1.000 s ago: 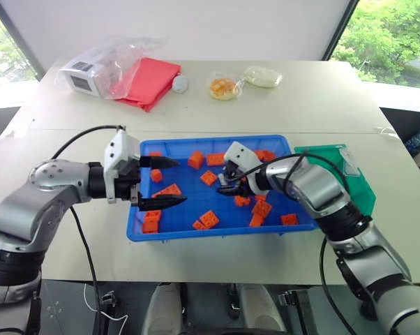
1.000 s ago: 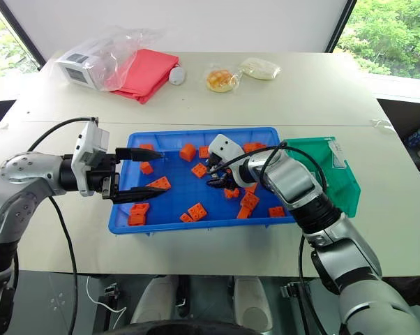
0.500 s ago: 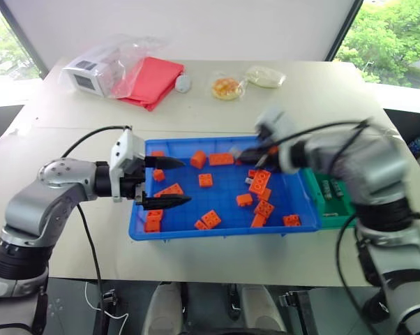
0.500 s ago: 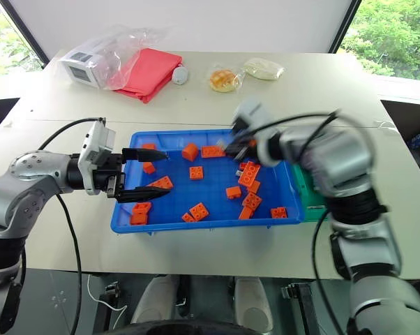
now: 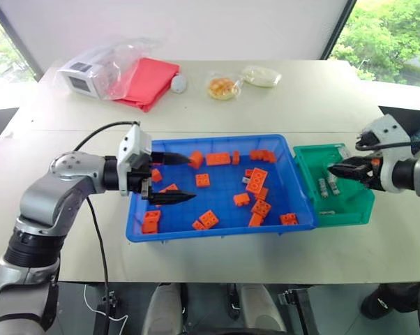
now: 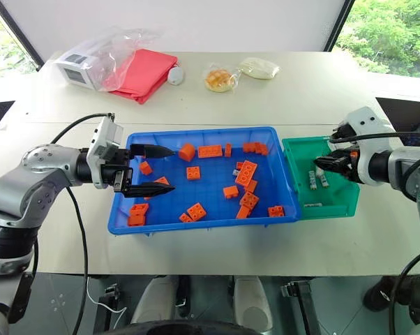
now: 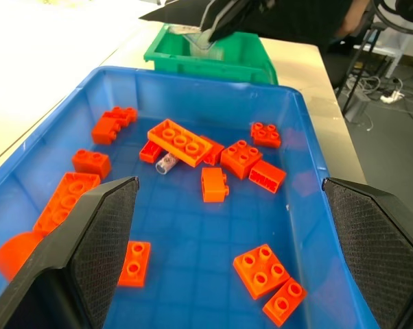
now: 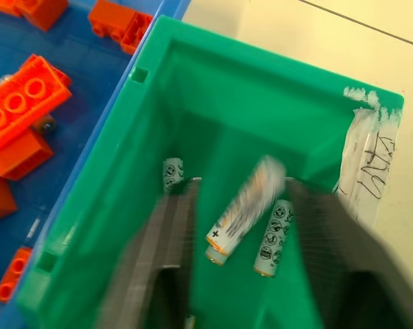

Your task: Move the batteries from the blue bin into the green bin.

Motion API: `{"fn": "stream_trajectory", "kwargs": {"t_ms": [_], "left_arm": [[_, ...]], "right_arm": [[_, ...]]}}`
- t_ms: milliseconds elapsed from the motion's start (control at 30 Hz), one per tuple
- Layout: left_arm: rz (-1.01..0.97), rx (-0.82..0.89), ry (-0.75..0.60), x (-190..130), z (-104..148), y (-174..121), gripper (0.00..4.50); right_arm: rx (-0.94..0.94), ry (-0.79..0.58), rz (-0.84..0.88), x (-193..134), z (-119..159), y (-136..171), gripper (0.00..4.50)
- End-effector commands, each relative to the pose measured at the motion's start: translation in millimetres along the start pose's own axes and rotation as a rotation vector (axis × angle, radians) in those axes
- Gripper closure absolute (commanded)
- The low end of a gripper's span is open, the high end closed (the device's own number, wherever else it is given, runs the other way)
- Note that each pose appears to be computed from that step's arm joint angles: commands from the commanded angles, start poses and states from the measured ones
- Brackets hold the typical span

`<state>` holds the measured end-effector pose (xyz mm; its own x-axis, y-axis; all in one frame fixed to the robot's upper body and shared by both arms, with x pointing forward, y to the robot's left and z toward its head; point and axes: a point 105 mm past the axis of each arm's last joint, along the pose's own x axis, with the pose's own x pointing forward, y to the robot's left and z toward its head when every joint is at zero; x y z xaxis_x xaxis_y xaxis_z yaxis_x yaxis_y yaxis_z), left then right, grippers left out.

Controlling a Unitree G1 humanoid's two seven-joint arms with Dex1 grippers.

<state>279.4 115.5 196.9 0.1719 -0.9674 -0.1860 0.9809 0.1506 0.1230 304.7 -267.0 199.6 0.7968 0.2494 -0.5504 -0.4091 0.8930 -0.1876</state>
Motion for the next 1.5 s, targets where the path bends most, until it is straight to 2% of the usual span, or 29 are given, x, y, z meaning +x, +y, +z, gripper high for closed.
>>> {"fn": "stream_trajectory", "kwargs": {"t_ms": [33,167,300,533,767,1200,1300,1467,1500], "left_arm": [[-0.004,0.036,-0.005,-0.1,5.7,-1.3,0.0],[0.005,0.039,-0.007,-0.7,6.3,-3.0,0.0],[0.015,0.04,-0.006,-1.5,6.6,-4.9,0.0],[0.047,0.038,0.006,-8.4,7.3,-7.0,0.0],[0.068,0.032,0.014,-12.4,6.8,-9.2,0.0],[0.081,0.038,0.017,-14.0,10.2,-7.2,0.0],[0.082,0.041,0.015,-13.6,10.8,-6.7,0.0],[0.084,0.044,0.011,-12.8,10.7,-4.9,0.0],[0.084,0.045,0.01,-12.5,10.8,-4.5,0.0]], "right_arm": [[-0.238,-0.178,0.082,-8.1,50.3,24.2,1.24],[-0.328,-0.206,0.225,5.3,62.1,55.0,1.24],[-0.347,-0.192,0.31,24.9,61.1,77.5,0.08],[-0.415,-0.101,0.394,54.1,41.1,97.3,0.08],[-0.388,-0.055,0.463,73.3,25.2,114.4,0.08],[-0.387,-0.018,0.453,89.5,10.4,113.1,0.08],[-0.39,-0.049,0.444,88.9,15.6,114.2,0.89],[-0.39,-0.109,0.44,89.1,33.7,120.0,3.45],[-0.395,-0.116,0.433,89.8,36.5,120.7,3.45]]}}
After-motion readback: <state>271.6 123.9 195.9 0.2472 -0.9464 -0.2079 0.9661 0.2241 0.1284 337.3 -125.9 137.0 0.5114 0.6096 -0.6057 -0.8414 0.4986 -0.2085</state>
